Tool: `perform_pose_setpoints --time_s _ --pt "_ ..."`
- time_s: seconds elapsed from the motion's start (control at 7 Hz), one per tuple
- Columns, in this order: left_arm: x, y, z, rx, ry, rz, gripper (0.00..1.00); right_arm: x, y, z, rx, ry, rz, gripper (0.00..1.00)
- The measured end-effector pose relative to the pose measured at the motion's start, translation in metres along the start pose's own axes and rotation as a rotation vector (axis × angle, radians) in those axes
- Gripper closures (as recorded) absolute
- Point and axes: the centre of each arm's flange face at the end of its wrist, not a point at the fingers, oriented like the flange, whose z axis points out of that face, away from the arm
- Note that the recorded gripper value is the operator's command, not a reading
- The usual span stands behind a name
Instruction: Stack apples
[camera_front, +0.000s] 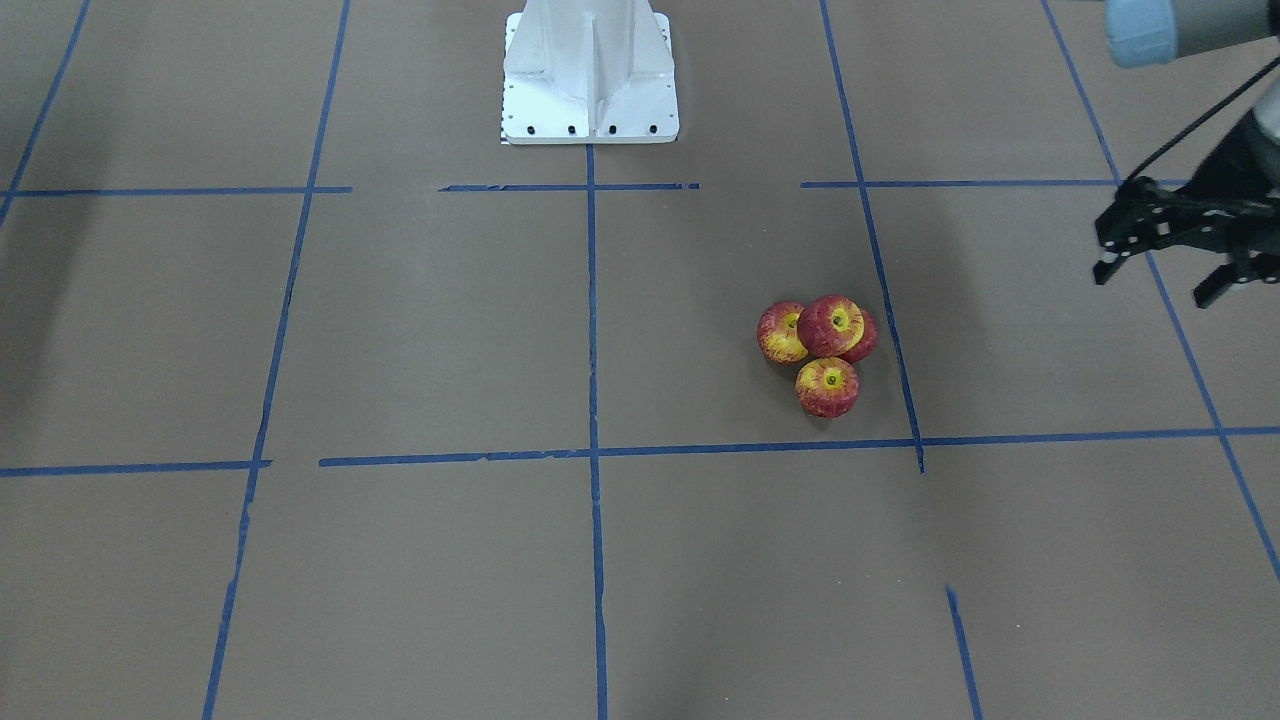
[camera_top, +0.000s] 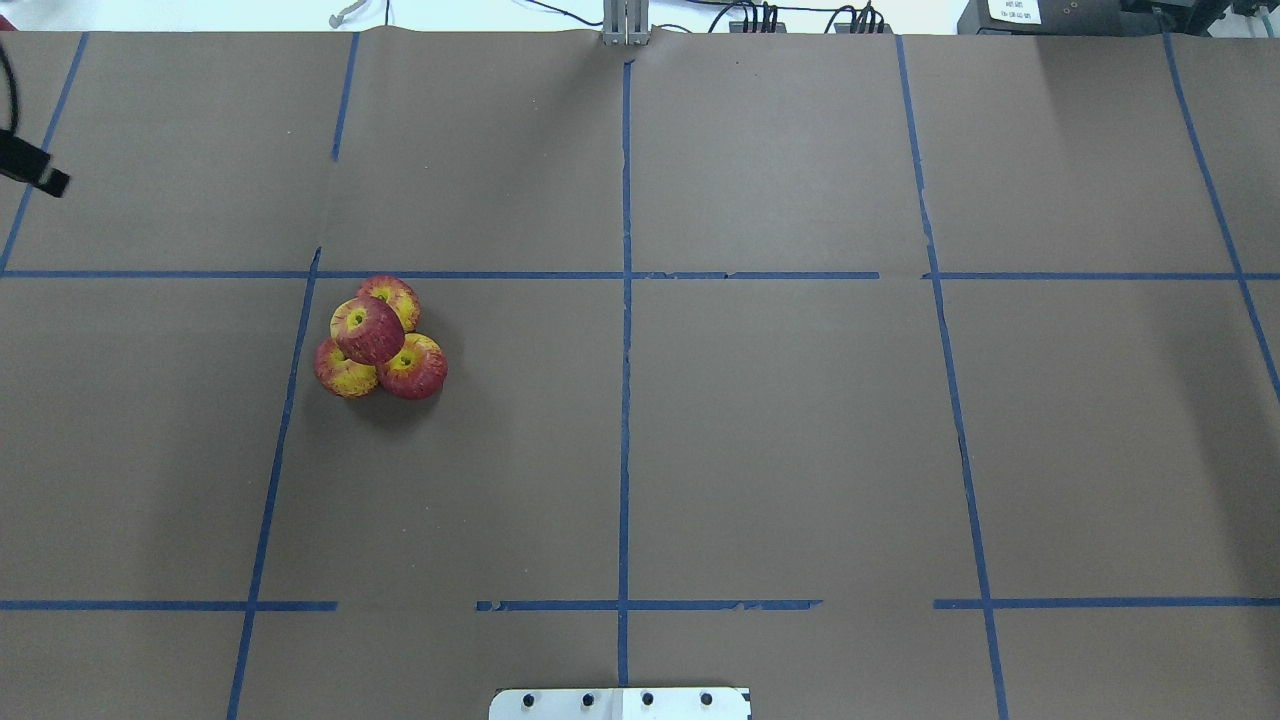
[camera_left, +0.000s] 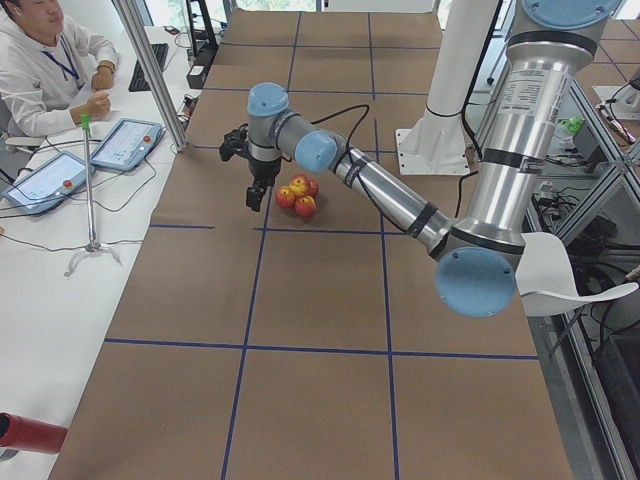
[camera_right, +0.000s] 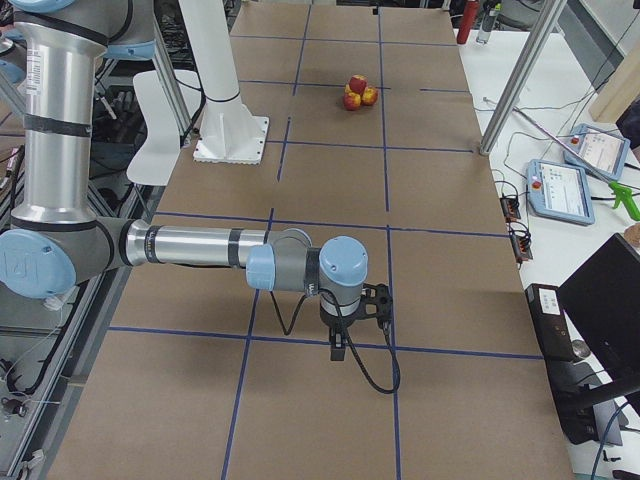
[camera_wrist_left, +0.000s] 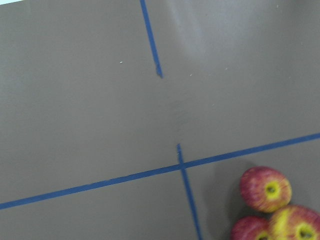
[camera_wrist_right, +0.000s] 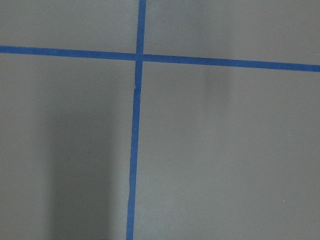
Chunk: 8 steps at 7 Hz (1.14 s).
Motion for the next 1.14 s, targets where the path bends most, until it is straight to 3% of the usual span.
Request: perform_pose_setpoints --time_s 0.29,0.57,1.14 --pt "-0.095 0.035 0.000 -0.035 -0.028 0.063 0.00 0.000 0.000 0.000 0.000 0.000 -0.001 0.00" --pt "-0.154 0.084 -0.002 -0.069 -0.046 0.032 0.00 0.000 0.000 0.000 0.000 0.000 0.000 0.00" --pt "-0.201 0.173 0.036 -0.203 -0.021 -0.068 0.00 0.000 0.000 0.000 0.000 0.000 0.000 0.00"
